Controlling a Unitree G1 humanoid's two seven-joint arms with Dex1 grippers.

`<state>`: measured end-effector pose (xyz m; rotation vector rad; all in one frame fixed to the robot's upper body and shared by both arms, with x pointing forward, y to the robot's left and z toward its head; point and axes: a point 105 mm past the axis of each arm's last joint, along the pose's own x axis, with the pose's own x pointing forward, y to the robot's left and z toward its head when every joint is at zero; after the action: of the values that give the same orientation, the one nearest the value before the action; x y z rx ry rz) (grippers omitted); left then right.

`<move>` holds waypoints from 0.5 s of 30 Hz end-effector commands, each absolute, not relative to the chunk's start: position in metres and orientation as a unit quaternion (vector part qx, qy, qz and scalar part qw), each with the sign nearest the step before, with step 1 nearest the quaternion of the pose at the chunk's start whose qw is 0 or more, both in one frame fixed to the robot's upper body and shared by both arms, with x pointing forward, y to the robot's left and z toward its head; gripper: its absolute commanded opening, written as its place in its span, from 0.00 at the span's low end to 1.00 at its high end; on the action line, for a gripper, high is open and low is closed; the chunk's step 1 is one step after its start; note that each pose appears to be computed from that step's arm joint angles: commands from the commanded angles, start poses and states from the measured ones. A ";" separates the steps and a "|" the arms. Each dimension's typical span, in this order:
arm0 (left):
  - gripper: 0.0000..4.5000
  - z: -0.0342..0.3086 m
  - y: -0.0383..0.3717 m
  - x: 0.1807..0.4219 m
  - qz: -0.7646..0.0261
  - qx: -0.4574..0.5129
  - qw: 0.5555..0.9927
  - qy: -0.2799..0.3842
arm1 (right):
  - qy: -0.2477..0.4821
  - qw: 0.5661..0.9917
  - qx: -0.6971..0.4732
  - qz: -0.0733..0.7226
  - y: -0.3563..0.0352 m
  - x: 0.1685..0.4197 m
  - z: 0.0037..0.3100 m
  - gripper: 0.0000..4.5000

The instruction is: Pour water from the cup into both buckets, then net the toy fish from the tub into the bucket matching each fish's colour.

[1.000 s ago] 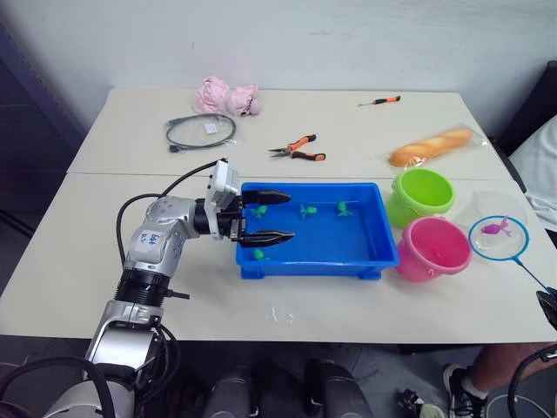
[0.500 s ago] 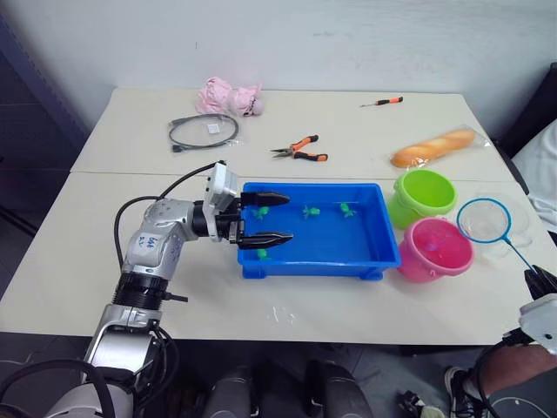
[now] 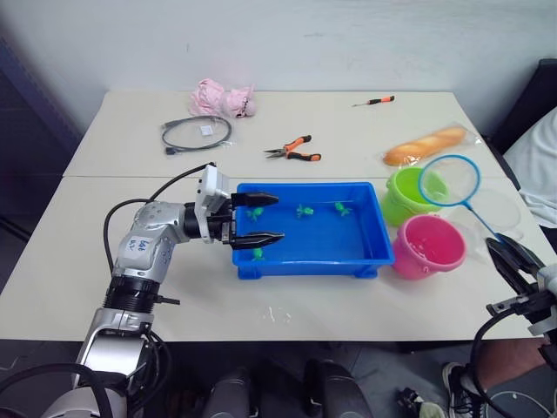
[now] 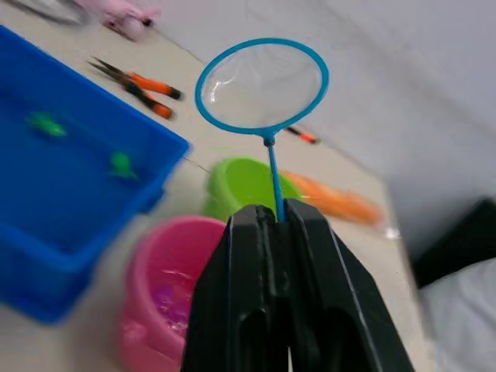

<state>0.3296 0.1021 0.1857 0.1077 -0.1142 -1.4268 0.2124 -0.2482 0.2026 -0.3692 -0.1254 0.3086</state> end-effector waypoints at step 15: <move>0.99 0.178 0.139 0.325 -0.595 0.070 0.799 -0.049 | 0.274 0.937 0.025 0.218 -0.167 0.259 0.145 0.00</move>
<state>0.3294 0.1356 0.1696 0.1130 -0.0725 -1.2782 0.2588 -0.1701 0.1445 0.0296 0.5347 0.4482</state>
